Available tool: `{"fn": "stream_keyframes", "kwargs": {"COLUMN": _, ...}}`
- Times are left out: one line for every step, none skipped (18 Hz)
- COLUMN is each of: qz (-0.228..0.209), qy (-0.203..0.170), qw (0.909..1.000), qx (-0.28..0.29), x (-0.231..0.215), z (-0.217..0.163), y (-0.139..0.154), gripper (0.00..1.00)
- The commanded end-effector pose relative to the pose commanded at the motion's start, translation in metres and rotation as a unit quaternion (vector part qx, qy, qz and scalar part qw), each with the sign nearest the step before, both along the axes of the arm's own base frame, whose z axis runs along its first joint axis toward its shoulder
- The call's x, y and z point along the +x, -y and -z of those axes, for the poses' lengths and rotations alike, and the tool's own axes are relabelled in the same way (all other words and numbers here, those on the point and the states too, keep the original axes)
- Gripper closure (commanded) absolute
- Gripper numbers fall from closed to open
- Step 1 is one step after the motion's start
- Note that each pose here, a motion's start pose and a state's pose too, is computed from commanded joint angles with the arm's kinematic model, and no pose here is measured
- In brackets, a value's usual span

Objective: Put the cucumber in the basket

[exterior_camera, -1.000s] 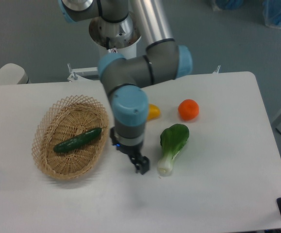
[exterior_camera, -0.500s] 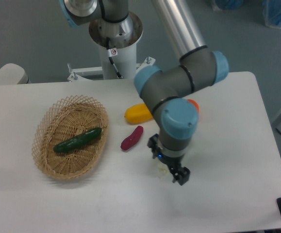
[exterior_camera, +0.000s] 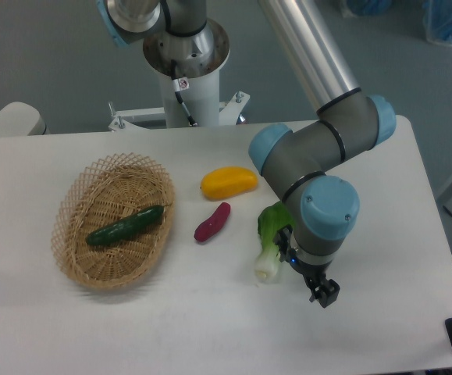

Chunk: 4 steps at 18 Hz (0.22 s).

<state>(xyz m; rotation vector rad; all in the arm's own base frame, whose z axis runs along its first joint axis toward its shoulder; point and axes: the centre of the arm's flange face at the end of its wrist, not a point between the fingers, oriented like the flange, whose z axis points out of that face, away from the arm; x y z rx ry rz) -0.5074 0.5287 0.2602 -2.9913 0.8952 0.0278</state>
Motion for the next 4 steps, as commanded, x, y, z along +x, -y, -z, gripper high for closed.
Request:
{"fn": "stream_keyframes", "kwargs": {"qz": -0.001, "qy": 0.0, "qw": 1.0, "qx": 0.001, "x": -0.0007, "z": 0.0, "y": 0.0007, "gripper": 0.0}}
{"fn": "stream_keyframes", "kwargs": {"qz": -0.001, "qy": 0.0, "qw": 1.0, "qx": 0.0, "x": -0.0008, "z": 0.0, "y": 0.0008, "gripper": 0.0}}
{"fn": "stream_keyframes", "kwargs": {"qz": -0.001, "qy": -0.001, "qw": 1.0, "qx": 0.0, "x": -0.0009, "z": -0.0001, "y": 0.0007, "gripper": 0.0}}
{"fn": "stream_keyframes", "kwargs": {"qz": -0.001, "qy": -0.001, "qw": 1.0, "qx": 0.0, "x": -0.0009, "z": -0.0001, "y": 0.0007, "gripper": 0.0}}
